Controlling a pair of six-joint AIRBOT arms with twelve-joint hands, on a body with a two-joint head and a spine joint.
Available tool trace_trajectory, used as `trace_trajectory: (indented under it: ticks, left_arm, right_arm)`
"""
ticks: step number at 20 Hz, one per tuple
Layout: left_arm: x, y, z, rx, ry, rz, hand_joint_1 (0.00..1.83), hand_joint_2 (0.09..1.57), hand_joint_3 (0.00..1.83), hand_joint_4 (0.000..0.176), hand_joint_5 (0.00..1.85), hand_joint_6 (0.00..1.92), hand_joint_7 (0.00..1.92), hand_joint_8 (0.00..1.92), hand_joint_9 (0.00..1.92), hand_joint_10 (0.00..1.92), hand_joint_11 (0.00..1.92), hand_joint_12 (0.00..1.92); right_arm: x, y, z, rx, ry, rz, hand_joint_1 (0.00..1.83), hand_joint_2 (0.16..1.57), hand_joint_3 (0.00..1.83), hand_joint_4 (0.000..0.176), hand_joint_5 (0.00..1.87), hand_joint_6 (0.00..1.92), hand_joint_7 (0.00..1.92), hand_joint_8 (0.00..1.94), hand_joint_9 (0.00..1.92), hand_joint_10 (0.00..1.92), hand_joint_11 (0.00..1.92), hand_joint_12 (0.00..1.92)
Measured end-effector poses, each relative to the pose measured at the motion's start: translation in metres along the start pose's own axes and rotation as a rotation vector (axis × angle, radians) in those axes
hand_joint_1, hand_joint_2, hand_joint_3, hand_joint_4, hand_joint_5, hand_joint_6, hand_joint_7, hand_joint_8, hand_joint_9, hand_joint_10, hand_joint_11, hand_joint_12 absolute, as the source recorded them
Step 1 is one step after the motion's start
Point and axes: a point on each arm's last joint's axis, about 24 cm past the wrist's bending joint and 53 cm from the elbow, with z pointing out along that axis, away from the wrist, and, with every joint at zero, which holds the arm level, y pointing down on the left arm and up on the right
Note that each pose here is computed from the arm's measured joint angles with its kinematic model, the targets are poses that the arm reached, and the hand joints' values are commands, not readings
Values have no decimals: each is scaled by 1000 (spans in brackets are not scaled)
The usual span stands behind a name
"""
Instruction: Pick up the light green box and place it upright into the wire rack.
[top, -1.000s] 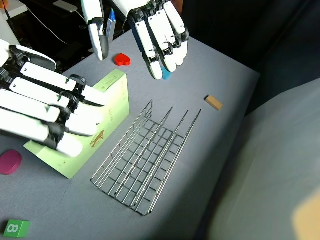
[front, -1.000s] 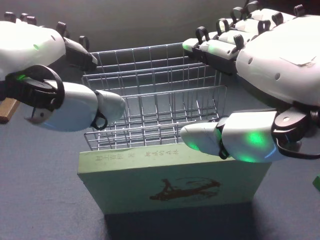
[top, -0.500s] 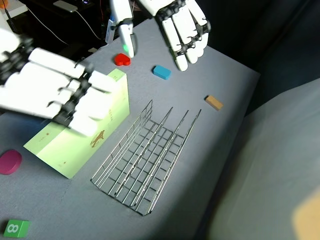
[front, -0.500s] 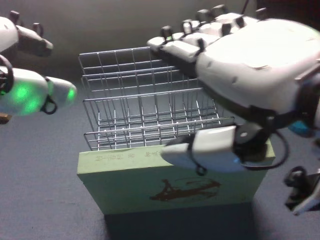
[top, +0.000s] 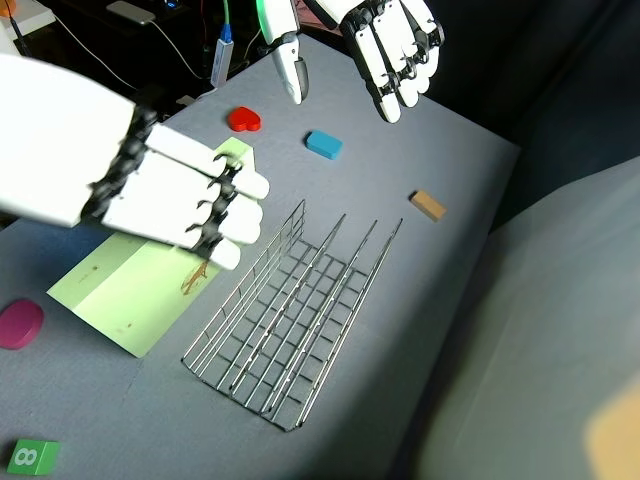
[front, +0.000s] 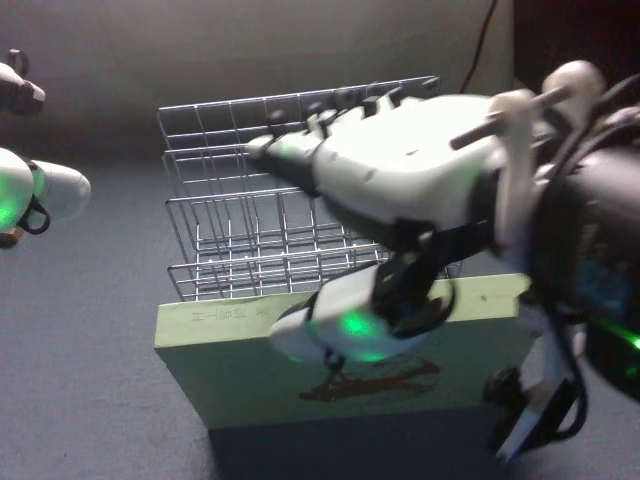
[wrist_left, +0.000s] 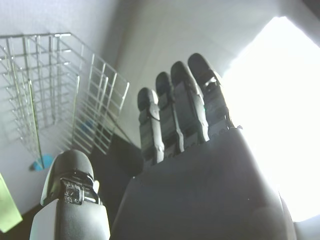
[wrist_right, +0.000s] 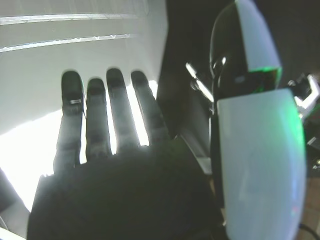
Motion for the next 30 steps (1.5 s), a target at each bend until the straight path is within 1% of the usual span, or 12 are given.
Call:
trace_trajectory:
  ticks: [1, 3, 5, 9, 12, 13, 14, 15, 18, 22, 28, 30]
  left_arm:
    - [0, 1, 0, 0, -1, 8, 126, 1176, 0, 44, 320, 0, 305, 1, 262, 1, 0, 690]
    - [-2, 4, 0, -5, -5, 11, 126, 1176, 0, 43, 326, 3, 308, 2, 267, 3, 0, 692]
    - [-3, 9, -1, -12, -9, 11, 126, 1175, 0, 42, 327, 3, 308, 2, 263, 1, 0, 694]
    - [-7, 25, -1, -43, -17, -1, 121, 1177, 0, 41, 340, 7, 307, 1, 259, 0, 0, 697]
    - [-13, 33, -4, -57, -34, -16, 119, 1177, 0, 40, 361, 9, 306, 0, 259, 0, 0, 716]
    - [-16, 34, -3, -57, -41, -1, 119, 1176, 0, 40, 368, 11, 307, 1, 258, 0, 0, 717]
    - [-16, 34, -3, -55, -36, -2, 118, 1174, 0, 40, 374, 12, 306, 0, 256, 0, 0, 717]
    - [-14, 32, -3, -47, -27, 18, 116, 1172, 0, 39, 377, 12, 311, 2, 253, 0, 0, 718]
    - [-10, 29, -3, -34, -2, 23, 110, 1175, 0, 38, 392, 11, 316, 2, 252, 0, 0, 734]
    - [-11, 30, -3, -40, -4, 29, 110, 1175, 0, 31, 390, 3, 330, 4, 259, 2, 0, 760]
    - [-10, 31, -4, -45, -1, 30, 110, 1184, 3, 33, 374, 0, 328, 0, 262, 1, 0, 724]
    - [-9, 31, -4, -44, 0, 29, 110, 1185, 3, 33, 371, 0, 327, 0, 261, 1, 0, 722]
  right_arm:
    - [5, 3, 2, -3, 17, -1, 700, 1007, 0, 0, 88, 13, 122, 0, 32, 0, 0, 539]
    - [11, 8, 6, -10, 35, 1, 699, 1008, 0, 0, 112, 10, 131, 2, 43, 2, 0, 582]
    - [14, 10, 11, -10, 37, -12, 701, 1008, 0, 0, 98, 1, 122, 0, 34, 0, 0, 532]
    - [32, 8, 23, 4, 79, -13, 706, 1009, 0, 0, 110, 5, 129, 3, 26, 0, 0, 565]
    - [33, 1, 34, 24, 76, -23, 709, 1004, 0, 0, 108, 2, 121, 0, 27, 1, 0, 573]
    - [34, -2, 37, 33, 79, -19, 707, 1002, 0, 0, 98, 0, 119, 0, 27, 1, 0, 573]
    - [35, -4, 39, 40, 82, -21, 707, 1003, 0, 0, 96, 0, 119, 0, 27, 1, 0, 571]
    - [35, -7, 42, 48, 81, -20, 703, 1006, 0, 0, 95, 0, 118, 0, 25, 0, 0, 561]
    - [37, -14, 48, 65, 83, -20, 699, 1014, 2, 0, 104, 3, 122, 1, 25, 1, 0, 600]
    - [42, -23, 50, 86, 100, -11, 697, 1028, 5, 0, 156, 13, 181, 12, 68, 11, 0, 630]
    - [42, -23, 50, 82, 101, -25, 834, 1048, 2, 0, 388, 14, 439, 8, 348, 25, 0, 1002]
    - [41, -23, 50, 83, 100, -30, 874, 1077, 3, 0, 495, 16, 570, 9, 470, 25, 95, 1136]
